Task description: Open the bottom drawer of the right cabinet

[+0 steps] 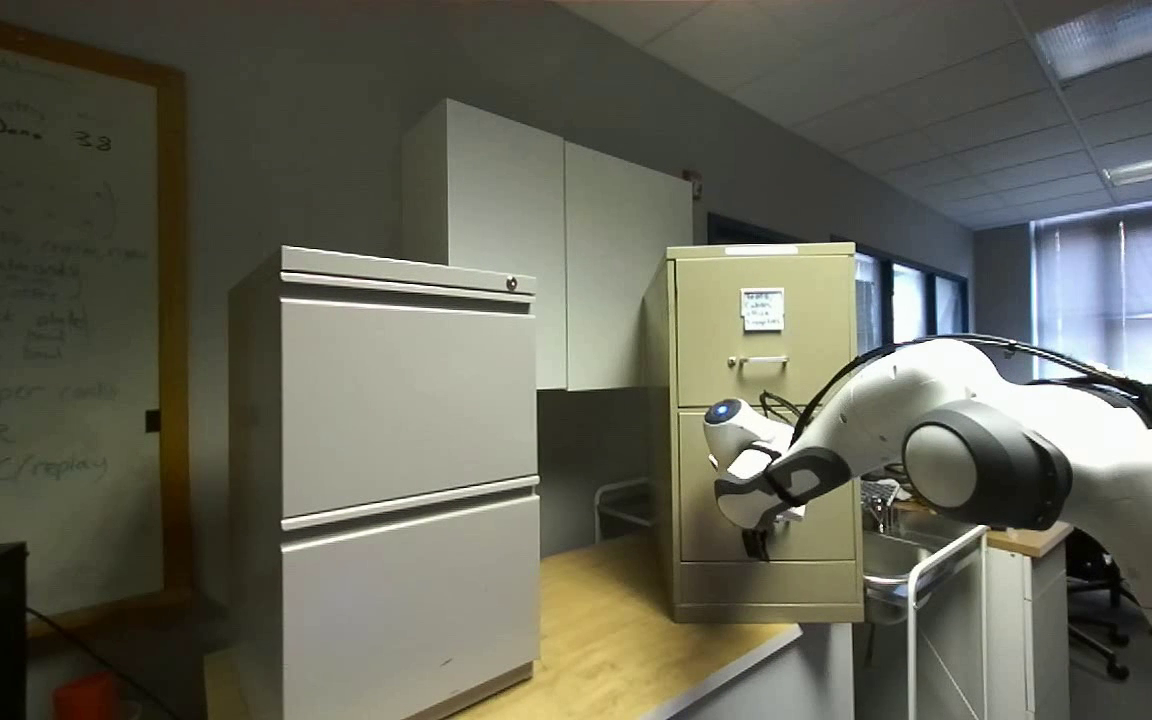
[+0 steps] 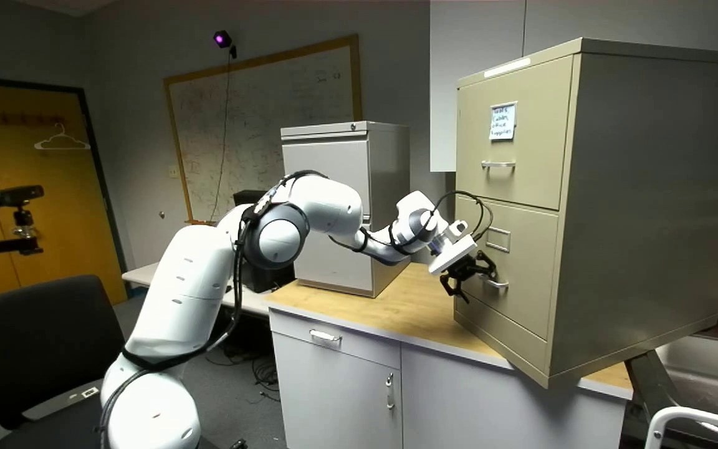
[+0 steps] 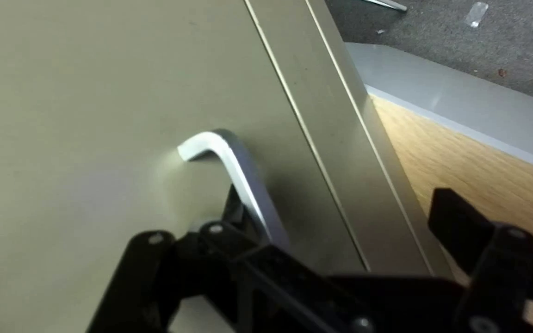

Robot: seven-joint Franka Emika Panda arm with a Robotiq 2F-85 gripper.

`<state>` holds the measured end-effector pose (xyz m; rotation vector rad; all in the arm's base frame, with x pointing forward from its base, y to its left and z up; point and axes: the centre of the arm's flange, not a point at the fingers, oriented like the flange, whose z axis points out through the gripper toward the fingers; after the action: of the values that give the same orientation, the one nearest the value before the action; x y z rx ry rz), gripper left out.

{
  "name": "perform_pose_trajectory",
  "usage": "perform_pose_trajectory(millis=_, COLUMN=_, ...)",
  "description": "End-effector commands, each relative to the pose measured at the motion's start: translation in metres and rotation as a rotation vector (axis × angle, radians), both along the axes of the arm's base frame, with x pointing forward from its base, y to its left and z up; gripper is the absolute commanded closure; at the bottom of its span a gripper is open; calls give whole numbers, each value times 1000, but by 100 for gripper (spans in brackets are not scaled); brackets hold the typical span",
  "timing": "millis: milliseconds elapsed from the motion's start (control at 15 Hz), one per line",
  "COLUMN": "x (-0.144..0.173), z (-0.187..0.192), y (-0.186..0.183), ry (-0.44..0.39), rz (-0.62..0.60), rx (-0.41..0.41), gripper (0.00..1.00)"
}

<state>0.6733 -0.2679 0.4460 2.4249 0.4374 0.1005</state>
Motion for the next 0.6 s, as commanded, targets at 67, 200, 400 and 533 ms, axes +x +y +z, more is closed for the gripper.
perform_pose_trajectory(millis=67, x=17, z=2, y=2, ry=6, rz=31, rx=32, gripper=32)
perform_pose_trajectory(millis=200, x=17, z=4, y=0, ry=7, rz=33, rx=32, gripper=49)
perform_pose_trajectory(millis=400, x=15, z=11, y=-5, ry=10, rz=36, rx=23, gripper=70)
perform_pose_trajectory(millis=533, x=14, z=16, y=-7, ry=15, rz=44, rx=16, gripper=86)
